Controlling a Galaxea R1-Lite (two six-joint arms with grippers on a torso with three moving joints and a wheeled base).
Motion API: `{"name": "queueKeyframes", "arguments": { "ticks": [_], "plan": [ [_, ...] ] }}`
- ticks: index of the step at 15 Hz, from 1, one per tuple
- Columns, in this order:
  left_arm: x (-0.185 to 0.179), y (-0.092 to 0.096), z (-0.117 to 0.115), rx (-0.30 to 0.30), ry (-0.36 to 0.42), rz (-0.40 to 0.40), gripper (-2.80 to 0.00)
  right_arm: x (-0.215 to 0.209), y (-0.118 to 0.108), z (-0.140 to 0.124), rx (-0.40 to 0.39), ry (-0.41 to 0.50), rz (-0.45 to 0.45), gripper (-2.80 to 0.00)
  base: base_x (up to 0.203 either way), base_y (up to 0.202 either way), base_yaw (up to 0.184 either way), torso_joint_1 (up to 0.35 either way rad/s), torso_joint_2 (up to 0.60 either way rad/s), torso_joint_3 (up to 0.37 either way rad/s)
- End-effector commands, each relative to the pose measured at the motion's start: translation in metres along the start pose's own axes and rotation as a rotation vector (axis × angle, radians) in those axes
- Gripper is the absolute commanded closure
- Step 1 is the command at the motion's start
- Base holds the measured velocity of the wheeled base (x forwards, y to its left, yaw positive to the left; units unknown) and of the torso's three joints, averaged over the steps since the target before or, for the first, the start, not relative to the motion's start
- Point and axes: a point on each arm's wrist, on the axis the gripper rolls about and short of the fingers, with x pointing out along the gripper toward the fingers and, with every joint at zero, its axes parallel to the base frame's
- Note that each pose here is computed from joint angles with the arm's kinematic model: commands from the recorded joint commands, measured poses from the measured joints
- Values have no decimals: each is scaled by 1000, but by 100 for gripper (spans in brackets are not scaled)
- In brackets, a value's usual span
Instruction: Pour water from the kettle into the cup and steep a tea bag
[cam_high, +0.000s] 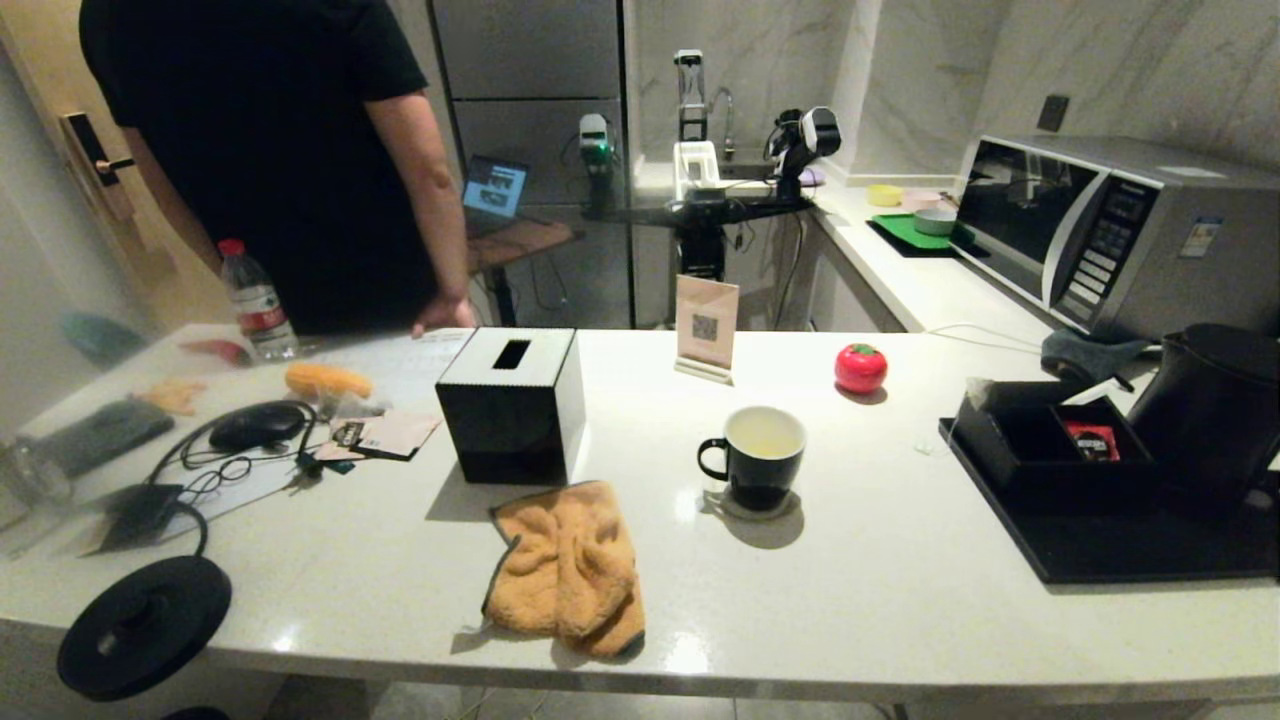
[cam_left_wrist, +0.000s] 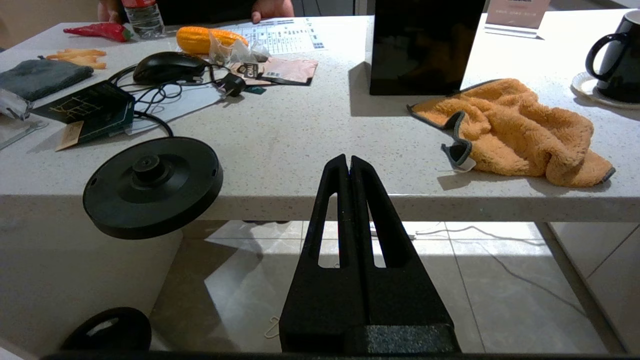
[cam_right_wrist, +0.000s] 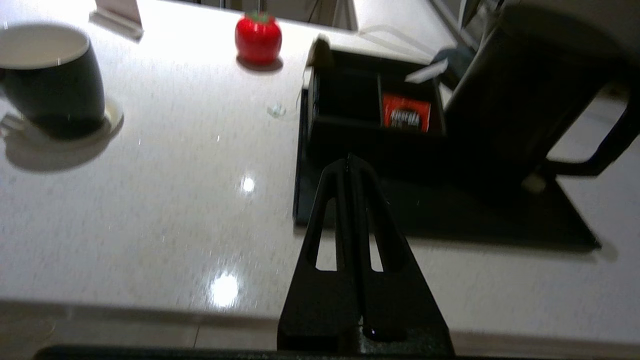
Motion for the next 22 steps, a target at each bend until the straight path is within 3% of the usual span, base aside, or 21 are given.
{"name": "queueKeyframes", "arguments": {
  "ticks": [1,6,9,11,14,19,22],
  "plan": [
    [0,0,0,1,1,0,0,-22,1,-4,-1,-34,-3,0,0,0,0,0,0,0],
    [0,0,0,1,1,0,0,-71,7,-33,-5,-64,-10,0,0,0,0,0,0,0],
    [0,0,0,0,1,0,0,-72,9,-50,-2,86,16,0,0,0,0,0,0,0],
    [0,0,0,2,1,0,0,-73,10,-55,-2,129,41,0,0,0,0,0,0,0],
    [0,0,0,1,0,0,0,-79,10,-59,5,90,128,0,0,0,0,0,0,0],
    [0,0,0,1,1,0,0,-95,10,-67,74,-65,81,0,0,0,0,0,0,0],
    [0,0,0,0,2,0,0,-96,10,-67,88,-82,78,0,0,0,0,0,0,0]
  ]
}}
